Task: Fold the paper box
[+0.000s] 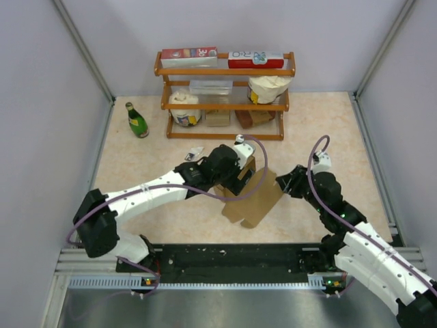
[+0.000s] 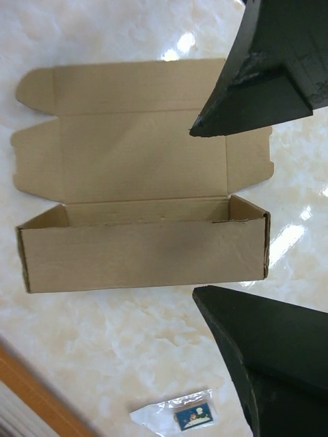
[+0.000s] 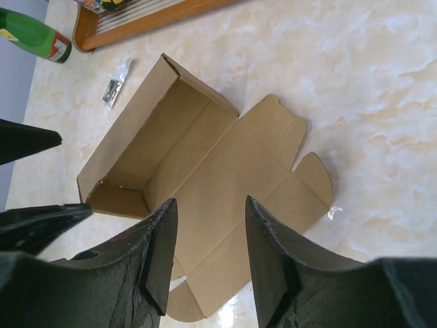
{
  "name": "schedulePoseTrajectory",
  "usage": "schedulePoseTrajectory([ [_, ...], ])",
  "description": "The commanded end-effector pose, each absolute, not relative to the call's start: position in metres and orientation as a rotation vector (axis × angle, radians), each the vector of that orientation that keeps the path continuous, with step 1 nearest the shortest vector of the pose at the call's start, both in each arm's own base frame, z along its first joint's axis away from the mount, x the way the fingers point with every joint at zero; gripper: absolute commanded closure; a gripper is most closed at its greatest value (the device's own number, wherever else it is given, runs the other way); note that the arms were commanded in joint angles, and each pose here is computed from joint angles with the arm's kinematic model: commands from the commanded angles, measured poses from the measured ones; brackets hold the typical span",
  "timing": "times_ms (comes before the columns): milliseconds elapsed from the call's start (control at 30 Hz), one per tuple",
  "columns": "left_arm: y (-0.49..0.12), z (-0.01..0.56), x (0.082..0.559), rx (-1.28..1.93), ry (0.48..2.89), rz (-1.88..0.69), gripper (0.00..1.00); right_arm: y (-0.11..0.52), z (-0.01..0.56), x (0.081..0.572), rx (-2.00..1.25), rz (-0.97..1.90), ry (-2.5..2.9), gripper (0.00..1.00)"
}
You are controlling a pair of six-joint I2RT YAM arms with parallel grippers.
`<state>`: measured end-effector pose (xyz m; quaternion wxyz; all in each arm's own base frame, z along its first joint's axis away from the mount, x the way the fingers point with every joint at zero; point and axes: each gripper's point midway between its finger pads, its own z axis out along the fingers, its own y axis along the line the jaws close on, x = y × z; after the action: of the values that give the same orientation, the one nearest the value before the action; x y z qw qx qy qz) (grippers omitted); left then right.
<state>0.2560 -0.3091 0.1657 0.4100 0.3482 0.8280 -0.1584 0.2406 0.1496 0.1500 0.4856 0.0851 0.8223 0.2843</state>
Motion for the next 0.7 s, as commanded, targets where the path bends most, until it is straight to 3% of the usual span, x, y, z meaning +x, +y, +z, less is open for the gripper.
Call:
schedulePoseTrajectory([
  [0, -0.311, 0.161, 0.27, 0.876, 2.07, -0.196, 0.05, 0.139, 0.154, 0.236, 0.281, 0.702, 1.979, 0.56],
  [367, -0.326, 0.143, 0.284, 0.904, 2.018, 0.225, 0.02, 0.131, 0.151, 0.234, 0.283, 0.701, 1.99, 0.58],
  [667, -0.324, 0.135, 0.29, 0.973, 1.953, 0.433, 0.07, 0.128, 0.149, 0.235, 0.297, 0.705, 1.993, 0.61],
])
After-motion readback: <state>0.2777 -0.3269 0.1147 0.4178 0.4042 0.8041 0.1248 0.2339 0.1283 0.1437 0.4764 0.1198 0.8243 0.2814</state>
